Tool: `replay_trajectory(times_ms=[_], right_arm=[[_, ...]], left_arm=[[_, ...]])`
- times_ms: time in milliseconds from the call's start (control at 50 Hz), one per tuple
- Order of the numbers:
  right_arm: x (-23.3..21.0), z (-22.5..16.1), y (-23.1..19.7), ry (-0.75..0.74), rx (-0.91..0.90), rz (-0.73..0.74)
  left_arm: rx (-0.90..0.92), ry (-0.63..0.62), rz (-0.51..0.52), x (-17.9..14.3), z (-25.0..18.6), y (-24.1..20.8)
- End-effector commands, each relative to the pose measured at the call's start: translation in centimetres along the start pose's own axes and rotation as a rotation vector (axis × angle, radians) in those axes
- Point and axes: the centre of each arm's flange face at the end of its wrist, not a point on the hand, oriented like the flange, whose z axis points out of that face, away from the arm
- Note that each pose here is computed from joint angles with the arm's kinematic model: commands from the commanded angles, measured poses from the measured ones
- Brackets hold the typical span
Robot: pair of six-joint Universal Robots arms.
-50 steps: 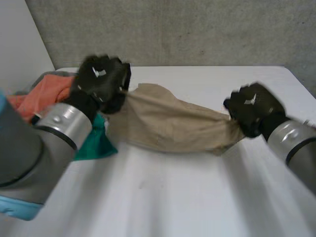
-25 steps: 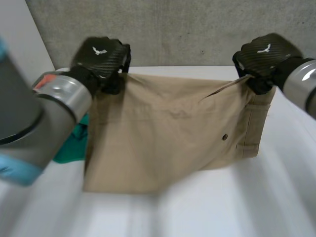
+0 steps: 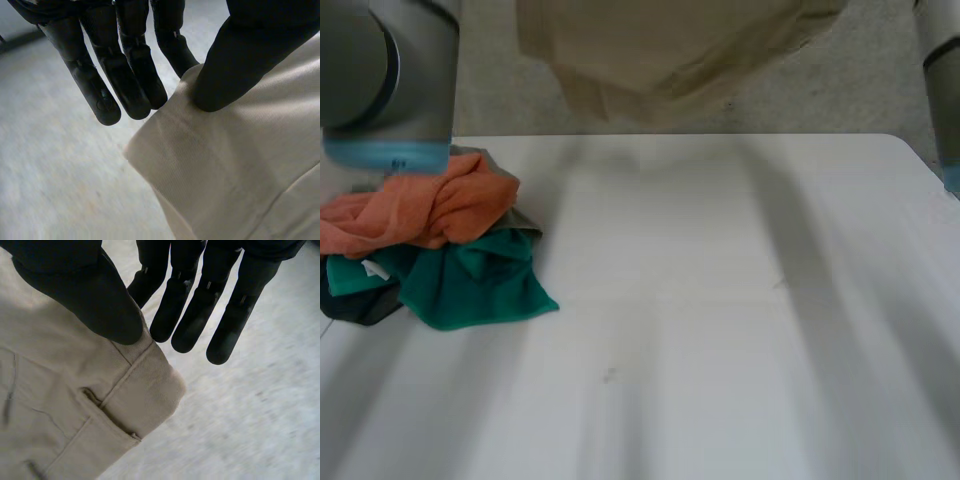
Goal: Fold the laundry.
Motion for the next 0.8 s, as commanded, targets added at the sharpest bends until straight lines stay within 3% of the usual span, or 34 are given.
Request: replay_trajectory(times_ms=[20,180,260,340,440,620,800], right_arm=[[-4.1,-7.3,6.3,-0.242,-0.393,0.044],[-7.4,-15.6,12.3,-0.395,-0.720,0.070],[-8.7,-18.2,14.5,-0.459,-0.799,0.059],[-9.0,-19.0,15.1,-0.473,-0.828,0.054],[-9.0,-19.7,15.2,-0.477,-0.848,0.058],[-8.6,-19.8,15.4,-0.460,-0.865,0.064],[-8.9,-19.9,15.3,-0.466,-0.862,0.066]], left_arm=[[-0.410,0.119,-0.005,1.9,-8.6,6.8],[-0.822,0.256,0.018,4.3,-20.6,15.0],[-0.910,0.289,0.049,5.6,-23.3,19.0],[-0.918,0.315,0.120,5.8,-23.5,20.1],[-0.893,0.322,0.190,5.2,-22.9,18.9],[-0.790,0.303,0.175,3.8,-22.4,12.2],[-0.865,0.420,0.161,5.4,-27.3,10.1]])
